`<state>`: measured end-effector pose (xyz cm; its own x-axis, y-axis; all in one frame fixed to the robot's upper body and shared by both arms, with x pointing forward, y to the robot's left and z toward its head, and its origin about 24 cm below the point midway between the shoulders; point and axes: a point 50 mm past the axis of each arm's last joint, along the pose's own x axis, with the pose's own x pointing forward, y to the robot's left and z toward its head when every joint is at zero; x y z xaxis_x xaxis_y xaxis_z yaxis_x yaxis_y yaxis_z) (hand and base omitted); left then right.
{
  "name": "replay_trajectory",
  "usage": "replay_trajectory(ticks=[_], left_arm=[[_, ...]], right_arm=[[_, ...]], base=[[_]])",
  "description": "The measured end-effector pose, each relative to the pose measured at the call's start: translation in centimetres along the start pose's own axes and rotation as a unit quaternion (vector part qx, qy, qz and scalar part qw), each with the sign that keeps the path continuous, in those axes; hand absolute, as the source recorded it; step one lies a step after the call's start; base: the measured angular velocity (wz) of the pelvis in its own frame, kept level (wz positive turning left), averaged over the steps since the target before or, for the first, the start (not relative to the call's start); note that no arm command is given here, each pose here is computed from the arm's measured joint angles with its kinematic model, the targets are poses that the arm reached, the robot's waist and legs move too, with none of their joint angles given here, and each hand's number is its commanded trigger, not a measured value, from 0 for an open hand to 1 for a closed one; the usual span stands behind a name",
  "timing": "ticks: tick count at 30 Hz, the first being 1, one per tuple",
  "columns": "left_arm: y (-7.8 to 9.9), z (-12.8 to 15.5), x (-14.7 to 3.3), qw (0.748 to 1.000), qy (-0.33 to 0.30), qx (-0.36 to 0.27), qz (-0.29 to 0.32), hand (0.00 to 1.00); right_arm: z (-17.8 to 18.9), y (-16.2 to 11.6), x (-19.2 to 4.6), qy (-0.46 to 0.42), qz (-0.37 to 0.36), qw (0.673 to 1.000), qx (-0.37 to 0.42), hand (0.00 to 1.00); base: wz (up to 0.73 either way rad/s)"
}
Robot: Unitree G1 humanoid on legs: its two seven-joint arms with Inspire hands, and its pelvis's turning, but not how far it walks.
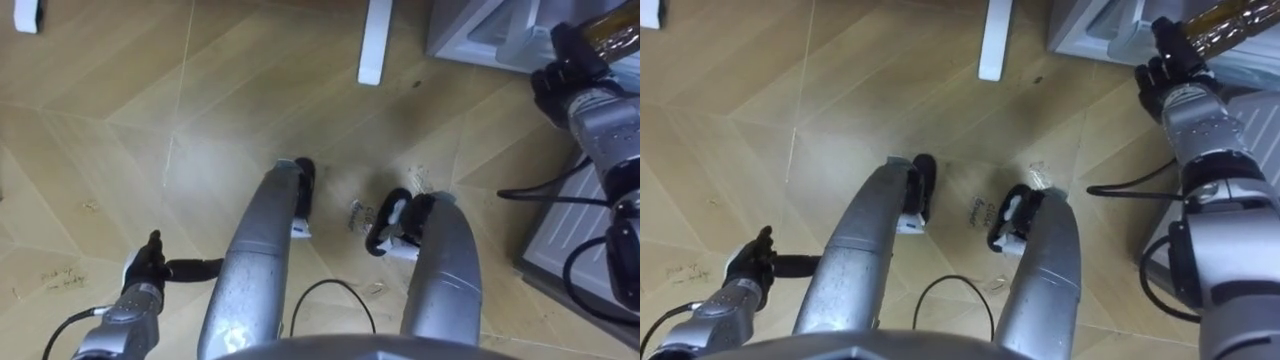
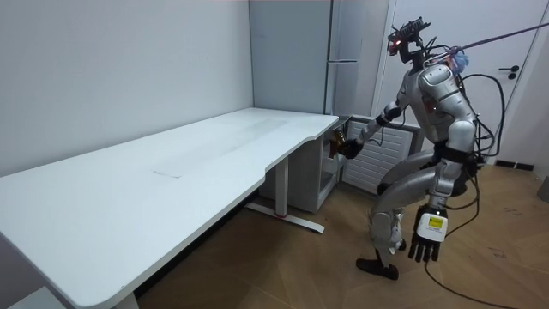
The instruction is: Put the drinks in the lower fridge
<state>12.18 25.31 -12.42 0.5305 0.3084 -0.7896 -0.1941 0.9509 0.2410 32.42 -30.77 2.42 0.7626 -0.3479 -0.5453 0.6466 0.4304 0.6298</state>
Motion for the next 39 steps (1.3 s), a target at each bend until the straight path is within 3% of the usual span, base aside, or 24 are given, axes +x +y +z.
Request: replay_trajectory(ticks=[13,25,31,39], left_arm=[[0.6,-1.0,-0.9,1.0,0.005,0.008,-0.001,0.0],[1.0,-1.1,-1.0,1.0,0.009,0.017,-0.005,0.0],[0.9,-0.9,-1.0,1.0,0.004,0.023,-0.005,0.0],[1.0,-1.3,-1.0,1.0,0.012,0.026,0.008,0.0]], right_arm=[[1.7,-0.6,-0.1,-0.012,-0.019,1.0,0.016,1.0],[1.3,-0.7,-0.1,-0.013,-0.025,0.999,-0.034,1.0],[1.7,0.9,-0.2,-0.021,-0.011,0.999,-0.031,1.0],[2.2,1.7,-0.2,-0.027,-0.053,0.998,-0.022,1.0]], base=[[0.0],[-0.03],[-0.01],[0.0]])
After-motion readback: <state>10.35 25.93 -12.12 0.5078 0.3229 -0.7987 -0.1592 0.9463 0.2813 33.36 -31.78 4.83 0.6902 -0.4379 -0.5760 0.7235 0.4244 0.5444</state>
